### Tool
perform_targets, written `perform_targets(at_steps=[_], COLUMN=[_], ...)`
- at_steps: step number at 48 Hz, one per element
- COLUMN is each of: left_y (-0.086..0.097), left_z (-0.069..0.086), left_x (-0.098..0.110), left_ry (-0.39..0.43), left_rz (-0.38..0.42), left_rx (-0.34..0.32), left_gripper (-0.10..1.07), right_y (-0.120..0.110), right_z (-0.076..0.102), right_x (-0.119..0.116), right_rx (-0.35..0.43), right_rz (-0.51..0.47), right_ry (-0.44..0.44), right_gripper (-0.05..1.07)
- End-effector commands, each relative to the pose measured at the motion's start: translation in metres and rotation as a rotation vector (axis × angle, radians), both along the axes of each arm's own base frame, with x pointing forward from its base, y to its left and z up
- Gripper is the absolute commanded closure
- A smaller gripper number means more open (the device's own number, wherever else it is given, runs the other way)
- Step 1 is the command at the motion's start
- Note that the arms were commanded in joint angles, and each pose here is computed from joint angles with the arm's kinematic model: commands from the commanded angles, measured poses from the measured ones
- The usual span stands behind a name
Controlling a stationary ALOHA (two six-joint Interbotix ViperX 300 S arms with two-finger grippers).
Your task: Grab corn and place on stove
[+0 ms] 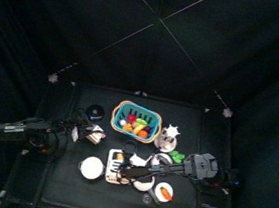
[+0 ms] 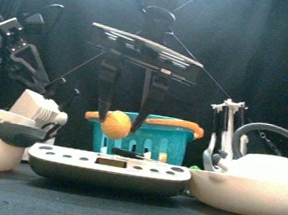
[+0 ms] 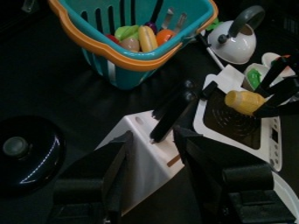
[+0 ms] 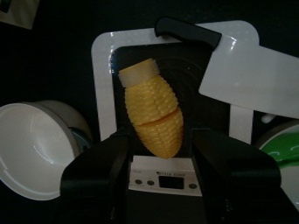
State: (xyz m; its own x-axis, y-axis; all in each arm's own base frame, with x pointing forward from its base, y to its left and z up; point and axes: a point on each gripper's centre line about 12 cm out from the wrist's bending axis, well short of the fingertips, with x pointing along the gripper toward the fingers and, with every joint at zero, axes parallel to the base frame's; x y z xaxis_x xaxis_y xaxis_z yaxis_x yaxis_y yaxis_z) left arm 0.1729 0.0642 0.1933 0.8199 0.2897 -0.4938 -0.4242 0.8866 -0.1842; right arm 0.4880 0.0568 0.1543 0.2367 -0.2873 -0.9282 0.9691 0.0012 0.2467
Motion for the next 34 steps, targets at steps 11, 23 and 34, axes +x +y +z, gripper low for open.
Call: perform_targets(at_steps=[11, 23, 34], left_y=[-0.005, -0.005, -0.005], left_z=[0.010, 0.010, 0.010], left_x=[0.001, 0.001, 0.001], left_ry=[-0.026, -0.026, -0.024], left_rz=[-0.026, -0.026, -0.027], left_rx=[0.007, 0.007, 0.006], left_gripper=[0.17, 0.17, 0.17], right_y=[0.000, 0.000, 0.000], right_z=[0.013, 0.019, 0.029], right_x=[0.004, 0.008, 0.011], right_rx=[-0.005, -0.016, -0.016], right_rz=[-0.002, 0.006, 0.005], right_ry=[-0.027, -0.051, -0.071], right_gripper=[0.40, 0.17, 0.11])
